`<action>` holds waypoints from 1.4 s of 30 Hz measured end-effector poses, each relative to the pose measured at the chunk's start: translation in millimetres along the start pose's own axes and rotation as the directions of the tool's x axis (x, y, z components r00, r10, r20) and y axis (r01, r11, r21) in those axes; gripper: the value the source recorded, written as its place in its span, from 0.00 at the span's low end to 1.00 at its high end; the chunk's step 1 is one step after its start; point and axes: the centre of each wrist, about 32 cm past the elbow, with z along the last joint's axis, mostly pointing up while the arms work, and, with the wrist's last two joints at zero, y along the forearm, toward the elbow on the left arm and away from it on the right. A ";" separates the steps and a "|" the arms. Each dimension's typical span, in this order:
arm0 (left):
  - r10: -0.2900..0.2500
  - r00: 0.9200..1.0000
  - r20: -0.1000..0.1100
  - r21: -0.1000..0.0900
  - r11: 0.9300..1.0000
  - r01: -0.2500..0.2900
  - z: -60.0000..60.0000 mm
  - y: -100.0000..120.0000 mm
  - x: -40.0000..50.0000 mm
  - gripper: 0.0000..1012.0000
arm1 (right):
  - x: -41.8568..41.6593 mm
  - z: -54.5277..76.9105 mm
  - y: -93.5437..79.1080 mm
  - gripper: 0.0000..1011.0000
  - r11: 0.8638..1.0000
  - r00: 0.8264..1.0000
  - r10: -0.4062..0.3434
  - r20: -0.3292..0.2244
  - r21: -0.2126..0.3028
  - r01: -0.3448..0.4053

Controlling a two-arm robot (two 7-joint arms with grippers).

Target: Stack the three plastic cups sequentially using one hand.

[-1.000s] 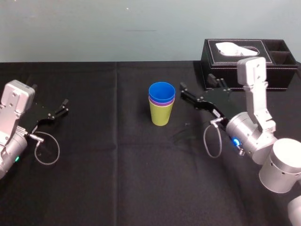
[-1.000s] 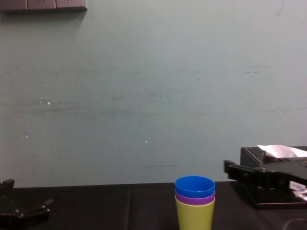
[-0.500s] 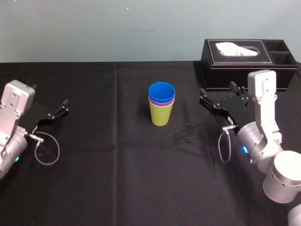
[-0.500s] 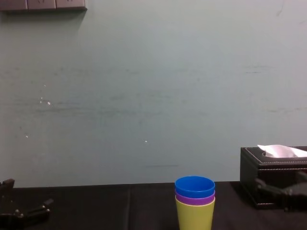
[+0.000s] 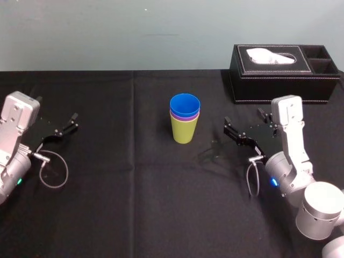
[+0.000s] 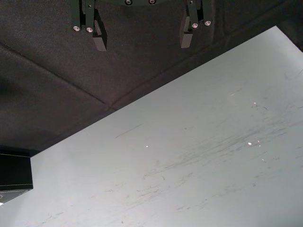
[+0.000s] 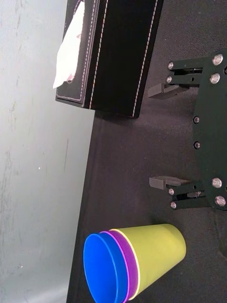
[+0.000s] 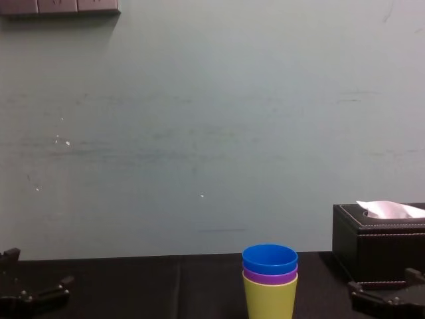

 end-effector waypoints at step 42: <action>0.000 1.000 0.000 0.000 1.000 0.000 0.0 0.0 0.0 1.00 | 0.3 2.2 0.3 0.99 1.000 1.000 -0.007 0.001 0.006 0.007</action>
